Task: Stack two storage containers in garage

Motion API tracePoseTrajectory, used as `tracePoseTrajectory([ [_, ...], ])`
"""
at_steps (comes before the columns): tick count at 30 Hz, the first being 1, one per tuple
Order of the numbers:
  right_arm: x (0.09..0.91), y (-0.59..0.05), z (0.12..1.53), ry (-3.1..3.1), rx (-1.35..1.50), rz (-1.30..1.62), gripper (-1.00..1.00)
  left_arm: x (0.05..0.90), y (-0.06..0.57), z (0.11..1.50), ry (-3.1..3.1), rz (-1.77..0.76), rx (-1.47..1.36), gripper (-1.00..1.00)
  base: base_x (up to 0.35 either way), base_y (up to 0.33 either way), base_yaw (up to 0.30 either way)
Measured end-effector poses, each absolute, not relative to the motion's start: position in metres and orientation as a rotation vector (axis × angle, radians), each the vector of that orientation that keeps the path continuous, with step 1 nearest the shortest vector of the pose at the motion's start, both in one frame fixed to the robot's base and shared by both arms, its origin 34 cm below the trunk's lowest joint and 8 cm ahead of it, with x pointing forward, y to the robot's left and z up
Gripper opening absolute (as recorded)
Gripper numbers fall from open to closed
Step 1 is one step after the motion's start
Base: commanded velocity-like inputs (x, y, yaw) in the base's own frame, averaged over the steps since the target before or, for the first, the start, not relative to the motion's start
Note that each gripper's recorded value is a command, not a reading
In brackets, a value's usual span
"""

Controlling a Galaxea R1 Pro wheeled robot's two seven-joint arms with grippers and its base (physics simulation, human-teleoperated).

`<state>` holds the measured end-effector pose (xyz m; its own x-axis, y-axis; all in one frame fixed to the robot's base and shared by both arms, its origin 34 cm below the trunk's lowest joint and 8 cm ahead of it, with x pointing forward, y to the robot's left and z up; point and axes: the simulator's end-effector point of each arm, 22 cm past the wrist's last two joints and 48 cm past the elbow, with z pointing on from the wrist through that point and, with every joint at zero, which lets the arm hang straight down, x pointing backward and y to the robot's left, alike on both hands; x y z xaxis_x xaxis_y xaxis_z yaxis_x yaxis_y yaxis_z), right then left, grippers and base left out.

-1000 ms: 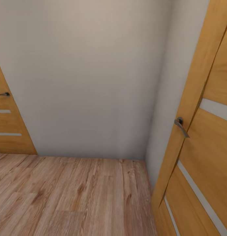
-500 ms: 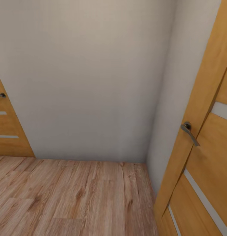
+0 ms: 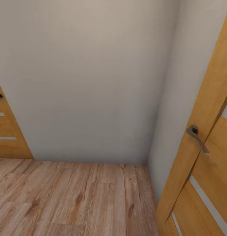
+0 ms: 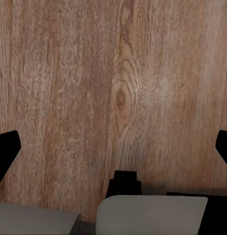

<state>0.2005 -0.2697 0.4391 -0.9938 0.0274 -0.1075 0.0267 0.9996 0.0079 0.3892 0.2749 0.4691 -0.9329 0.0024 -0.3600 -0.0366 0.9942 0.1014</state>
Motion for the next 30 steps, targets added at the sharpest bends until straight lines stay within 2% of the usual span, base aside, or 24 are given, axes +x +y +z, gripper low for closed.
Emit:
tracePoseTrajectory([
  [17,0.2006,-0.2703,0.4391,3.033,0.041,0.009,1.0,0.3868,0.2743,0.4684,2.772,0.149,-0.024,1.0,0.145,0.0,0.003],
  [30,0.199,-0.2695,0.4389,3.037,0.033,0.01,1.0,0.386,0.2743,0.4678,2.775,0.15,-0.024,1.0,0.147,0.0,0.077],
])
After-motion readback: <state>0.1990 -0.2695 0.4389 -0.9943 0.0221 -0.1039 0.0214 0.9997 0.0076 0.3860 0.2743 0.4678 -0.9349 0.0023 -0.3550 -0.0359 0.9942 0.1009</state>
